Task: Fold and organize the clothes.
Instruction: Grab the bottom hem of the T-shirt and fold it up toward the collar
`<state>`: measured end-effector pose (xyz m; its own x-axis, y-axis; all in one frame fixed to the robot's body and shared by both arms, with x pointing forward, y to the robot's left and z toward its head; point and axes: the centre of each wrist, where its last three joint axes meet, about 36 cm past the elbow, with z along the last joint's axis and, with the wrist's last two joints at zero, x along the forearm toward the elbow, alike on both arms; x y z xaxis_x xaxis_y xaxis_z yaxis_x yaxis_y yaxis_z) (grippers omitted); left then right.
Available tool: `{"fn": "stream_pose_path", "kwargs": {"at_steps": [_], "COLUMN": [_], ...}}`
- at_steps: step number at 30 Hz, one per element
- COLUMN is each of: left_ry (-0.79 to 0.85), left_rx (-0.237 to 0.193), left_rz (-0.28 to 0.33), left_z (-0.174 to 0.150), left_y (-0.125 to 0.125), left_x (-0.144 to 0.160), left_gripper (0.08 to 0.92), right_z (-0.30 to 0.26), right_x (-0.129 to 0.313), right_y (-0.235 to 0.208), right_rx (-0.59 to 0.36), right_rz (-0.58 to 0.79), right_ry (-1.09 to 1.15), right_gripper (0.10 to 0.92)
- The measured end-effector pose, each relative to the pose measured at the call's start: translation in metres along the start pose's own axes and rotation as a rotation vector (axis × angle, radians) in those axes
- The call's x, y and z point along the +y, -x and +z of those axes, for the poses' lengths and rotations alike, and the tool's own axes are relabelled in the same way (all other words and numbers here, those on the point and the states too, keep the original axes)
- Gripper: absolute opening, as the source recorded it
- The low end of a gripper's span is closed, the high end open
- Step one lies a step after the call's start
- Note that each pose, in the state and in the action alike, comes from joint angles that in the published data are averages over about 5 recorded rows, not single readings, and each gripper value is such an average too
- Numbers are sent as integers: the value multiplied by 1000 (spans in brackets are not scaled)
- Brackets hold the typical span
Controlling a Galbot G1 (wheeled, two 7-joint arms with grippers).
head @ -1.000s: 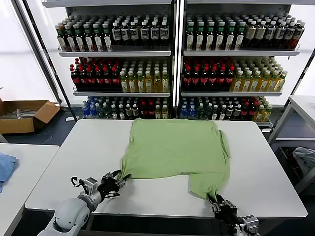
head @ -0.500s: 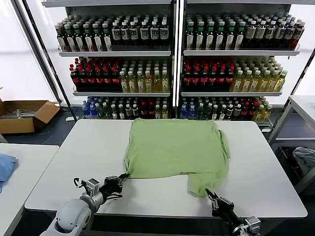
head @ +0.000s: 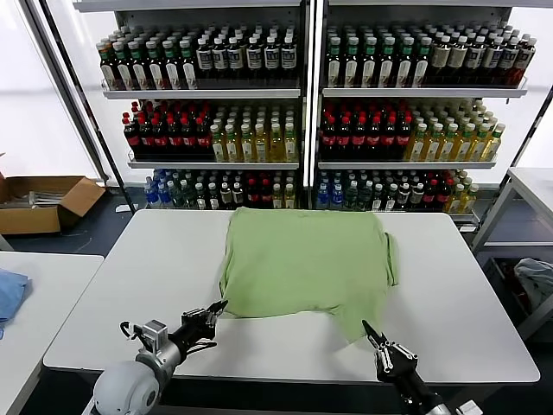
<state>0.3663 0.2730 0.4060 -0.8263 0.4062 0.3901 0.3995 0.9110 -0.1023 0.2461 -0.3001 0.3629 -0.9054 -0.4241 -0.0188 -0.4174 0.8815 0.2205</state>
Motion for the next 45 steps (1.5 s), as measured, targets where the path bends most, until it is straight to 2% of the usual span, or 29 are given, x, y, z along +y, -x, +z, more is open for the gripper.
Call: {"fn": "stream_pose_path", "kwargs": {"at_steps": [7,15,22,26,30,39,45], "left_ry": [-36,-63,-52,-42,-43,-39,-32], "left_rx": [-11,18,32,29,30,44,65], "left_rz": [-42,-100,-102,-79,-56,-15,-10], "left_z": [1,5,-3,-10,-16,-30,-40], "left_y": [-38,-83,-95,-87,-70,-9,35], "left_x": [-12,-22,-23,-17,-6,26,46], "left_gripper": [85,85,85,85,85,85,85], "right_z": [5,-1,-10,-13,-12,-13,-10], "right_x": [8,8,4,-5,-19,-54,-75], "right_y": [-33,-68,-65,-47,-21,46,89], "right_rx": [-23,-12,-36,-67,-93,-112,-81], "right_rz": [2,22,24,26,34,64,80], "right_ry": [-5,-25,-22,-23,-24,-52,-86], "right_gripper": [105,105,105,105,105,105,112]}}
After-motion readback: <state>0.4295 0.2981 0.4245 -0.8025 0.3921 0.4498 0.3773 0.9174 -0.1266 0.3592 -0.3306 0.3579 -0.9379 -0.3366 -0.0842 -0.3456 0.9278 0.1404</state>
